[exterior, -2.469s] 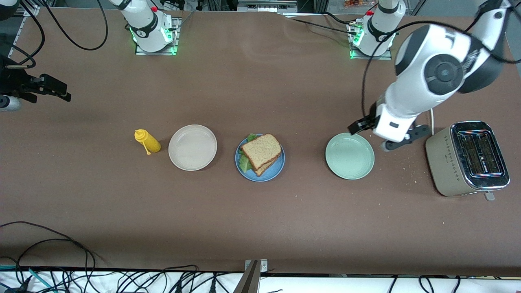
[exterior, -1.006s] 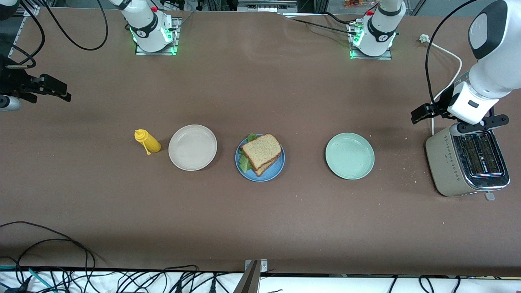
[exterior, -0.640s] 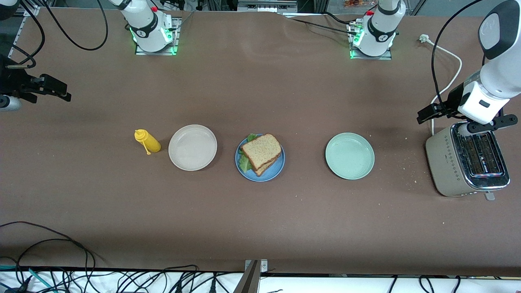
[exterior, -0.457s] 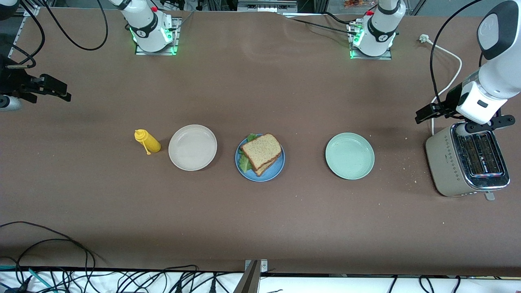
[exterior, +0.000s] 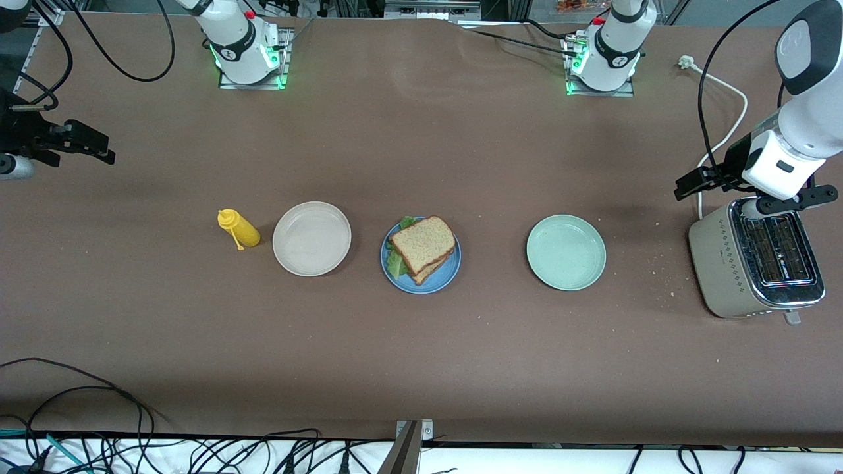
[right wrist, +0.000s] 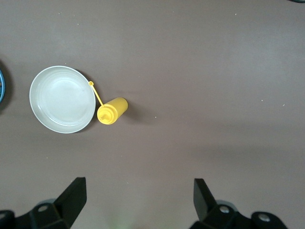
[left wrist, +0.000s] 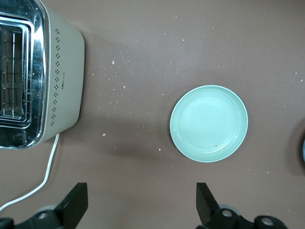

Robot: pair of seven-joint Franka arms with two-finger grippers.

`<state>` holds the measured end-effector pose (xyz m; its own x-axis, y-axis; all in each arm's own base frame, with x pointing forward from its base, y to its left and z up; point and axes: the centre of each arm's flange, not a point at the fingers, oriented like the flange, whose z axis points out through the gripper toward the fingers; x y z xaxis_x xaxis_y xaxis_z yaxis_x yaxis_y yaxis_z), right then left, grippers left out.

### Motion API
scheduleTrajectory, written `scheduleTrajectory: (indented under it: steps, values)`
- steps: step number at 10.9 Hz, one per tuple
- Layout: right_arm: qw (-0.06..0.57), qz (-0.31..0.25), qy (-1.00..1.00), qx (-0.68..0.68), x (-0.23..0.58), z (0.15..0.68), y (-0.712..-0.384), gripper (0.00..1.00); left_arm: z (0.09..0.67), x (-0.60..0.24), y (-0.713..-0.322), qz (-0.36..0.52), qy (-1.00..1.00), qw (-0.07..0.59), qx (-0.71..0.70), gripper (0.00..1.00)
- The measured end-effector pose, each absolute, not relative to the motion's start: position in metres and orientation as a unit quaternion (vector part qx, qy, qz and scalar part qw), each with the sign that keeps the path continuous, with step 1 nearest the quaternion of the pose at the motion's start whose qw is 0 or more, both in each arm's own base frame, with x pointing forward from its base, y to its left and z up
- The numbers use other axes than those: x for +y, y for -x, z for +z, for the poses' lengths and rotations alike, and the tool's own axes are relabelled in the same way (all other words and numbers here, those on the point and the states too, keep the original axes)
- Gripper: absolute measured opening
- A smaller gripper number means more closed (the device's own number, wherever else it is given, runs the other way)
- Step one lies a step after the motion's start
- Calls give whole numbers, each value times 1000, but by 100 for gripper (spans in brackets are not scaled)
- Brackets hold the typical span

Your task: Make sandwich in blue plate with both arms

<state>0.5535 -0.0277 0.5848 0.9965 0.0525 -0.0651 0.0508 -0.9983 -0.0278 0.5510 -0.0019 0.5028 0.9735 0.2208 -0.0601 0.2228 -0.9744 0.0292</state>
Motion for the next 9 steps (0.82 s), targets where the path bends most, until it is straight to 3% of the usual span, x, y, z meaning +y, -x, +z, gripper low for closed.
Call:
scheduleTrajectory:
  steps: [9]
  values:
    - [13,33,999,-26,-28,585,-553,100,506,-1,-548,-32,-997,19,61,100]
